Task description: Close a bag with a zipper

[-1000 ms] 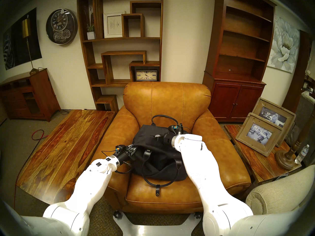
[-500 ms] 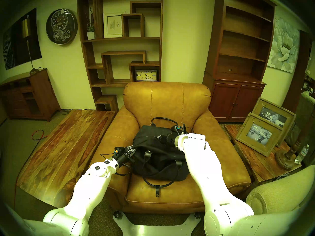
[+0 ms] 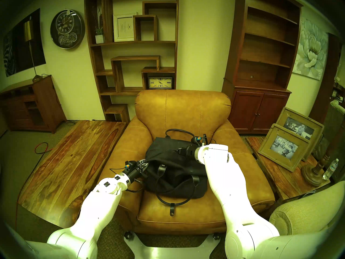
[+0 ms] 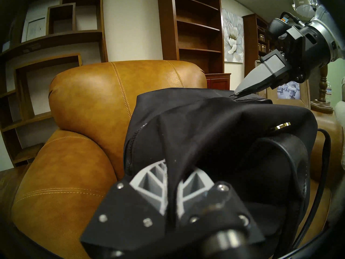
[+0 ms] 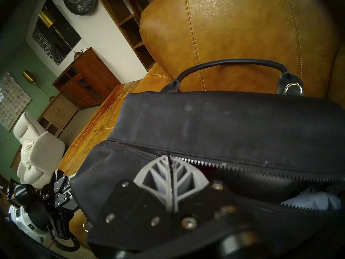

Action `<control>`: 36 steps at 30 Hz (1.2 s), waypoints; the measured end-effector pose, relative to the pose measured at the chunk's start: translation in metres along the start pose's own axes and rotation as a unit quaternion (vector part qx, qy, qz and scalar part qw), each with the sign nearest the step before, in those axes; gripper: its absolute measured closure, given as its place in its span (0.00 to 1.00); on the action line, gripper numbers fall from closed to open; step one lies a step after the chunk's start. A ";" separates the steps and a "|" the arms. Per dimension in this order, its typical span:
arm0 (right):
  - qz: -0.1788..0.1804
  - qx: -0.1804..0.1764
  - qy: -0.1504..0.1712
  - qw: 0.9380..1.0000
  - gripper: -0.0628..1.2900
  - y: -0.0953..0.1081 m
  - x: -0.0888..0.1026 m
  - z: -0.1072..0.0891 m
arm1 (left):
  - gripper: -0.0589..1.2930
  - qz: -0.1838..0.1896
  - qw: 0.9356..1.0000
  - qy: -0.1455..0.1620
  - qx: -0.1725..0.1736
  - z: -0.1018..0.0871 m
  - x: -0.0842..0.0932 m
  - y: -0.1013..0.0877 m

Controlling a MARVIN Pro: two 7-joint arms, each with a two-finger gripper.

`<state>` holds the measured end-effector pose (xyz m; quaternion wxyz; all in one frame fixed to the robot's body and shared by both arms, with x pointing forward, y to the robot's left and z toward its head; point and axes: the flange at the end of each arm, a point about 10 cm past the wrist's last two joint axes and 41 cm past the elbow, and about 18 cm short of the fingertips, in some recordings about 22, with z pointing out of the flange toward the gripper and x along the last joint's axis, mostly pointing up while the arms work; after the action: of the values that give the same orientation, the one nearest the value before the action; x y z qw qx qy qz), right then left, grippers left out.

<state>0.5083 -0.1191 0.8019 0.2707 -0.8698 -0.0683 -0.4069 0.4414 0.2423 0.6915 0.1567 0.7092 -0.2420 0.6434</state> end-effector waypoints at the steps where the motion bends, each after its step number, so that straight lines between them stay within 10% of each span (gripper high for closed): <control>1: -0.001 -0.003 -0.001 1.000 0.97 0.001 0.000 -0.002 | 0.91 0.000 1.000 0.000 0.000 0.000 0.000 0.000; 36: -0.006 -0.073 0.004 0.997 0.97 0.036 -0.006 -0.052 | 0.92 0.025 0.998 -0.058 -0.020 0.002 0.013 -0.014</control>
<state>0.4818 -0.1762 0.8092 0.2038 -0.8852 -0.0428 -0.4160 0.4516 0.2515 0.7049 0.1404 0.7356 -0.2814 0.6000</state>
